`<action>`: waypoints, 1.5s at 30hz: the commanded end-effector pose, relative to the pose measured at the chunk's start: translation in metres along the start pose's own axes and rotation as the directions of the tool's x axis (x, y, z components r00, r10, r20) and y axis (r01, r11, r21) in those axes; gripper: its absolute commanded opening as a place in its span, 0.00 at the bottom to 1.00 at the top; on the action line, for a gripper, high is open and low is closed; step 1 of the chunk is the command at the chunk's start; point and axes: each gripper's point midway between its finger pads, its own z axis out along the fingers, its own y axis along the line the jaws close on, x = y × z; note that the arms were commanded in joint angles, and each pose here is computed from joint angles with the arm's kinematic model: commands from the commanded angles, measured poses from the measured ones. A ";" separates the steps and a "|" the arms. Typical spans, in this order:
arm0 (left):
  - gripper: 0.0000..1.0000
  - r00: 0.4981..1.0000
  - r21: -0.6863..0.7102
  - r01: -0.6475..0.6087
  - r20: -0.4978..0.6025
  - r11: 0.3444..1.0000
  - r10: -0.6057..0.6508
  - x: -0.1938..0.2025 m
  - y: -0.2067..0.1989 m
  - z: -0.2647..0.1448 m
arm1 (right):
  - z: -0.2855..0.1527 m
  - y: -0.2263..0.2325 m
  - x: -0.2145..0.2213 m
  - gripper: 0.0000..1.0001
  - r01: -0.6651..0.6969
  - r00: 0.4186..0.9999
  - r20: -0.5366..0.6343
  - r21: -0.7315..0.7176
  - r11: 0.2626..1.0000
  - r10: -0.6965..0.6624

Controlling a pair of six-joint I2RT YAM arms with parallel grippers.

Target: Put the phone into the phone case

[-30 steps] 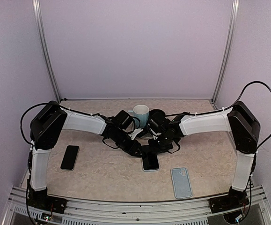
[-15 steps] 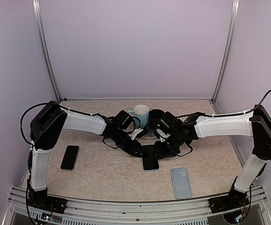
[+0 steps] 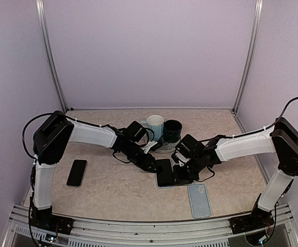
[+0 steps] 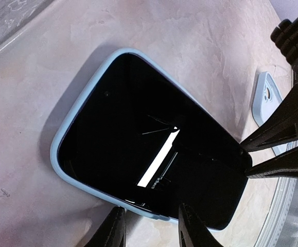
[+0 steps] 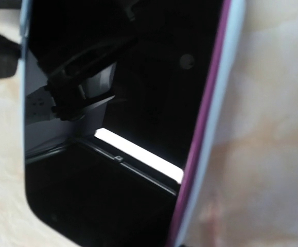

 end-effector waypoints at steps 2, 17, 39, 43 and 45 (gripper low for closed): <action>0.37 1.000 -0.039 0.003 -0.010 0.999 -0.003 0.007 0.008 0.004 | 0.015 -0.011 0.008 0.15 0.001 1.000 -0.024 0.037 0.999 0.000; 0.37 1.000 -0.004 0.009 -0.028 1.000 -0.009 0.013 0.000 0.008 | 0.041 -0.056 0.030 0.11 0.064 0.989 -0.147 0.363 0.929 -0.011; 0.52 0.973 -0.128 -0.137 0.167 0.982 0.158 -0.073 0.009 -0.100 | -0.070 -0.023 0.008 0.48 -0.068 0.997 0.052 0.336 0.939 0.054; 0.57 0.975 -0.192 -0.112 0.166 0.975 0.144 -0.066 0.032 -0.116 | -0.069 -0.014 0.039 0.57 -0.102 0.994 0.000 0.314 0.944 0.107; 0.59 0.975 -0.221 -0.111 0.164 0.969 0.149 -0.062 0.039 -0.122 | -0.065 -0.013 0.053 0.58 -0.092 0.993 -0.038 0.339 0.936 0.111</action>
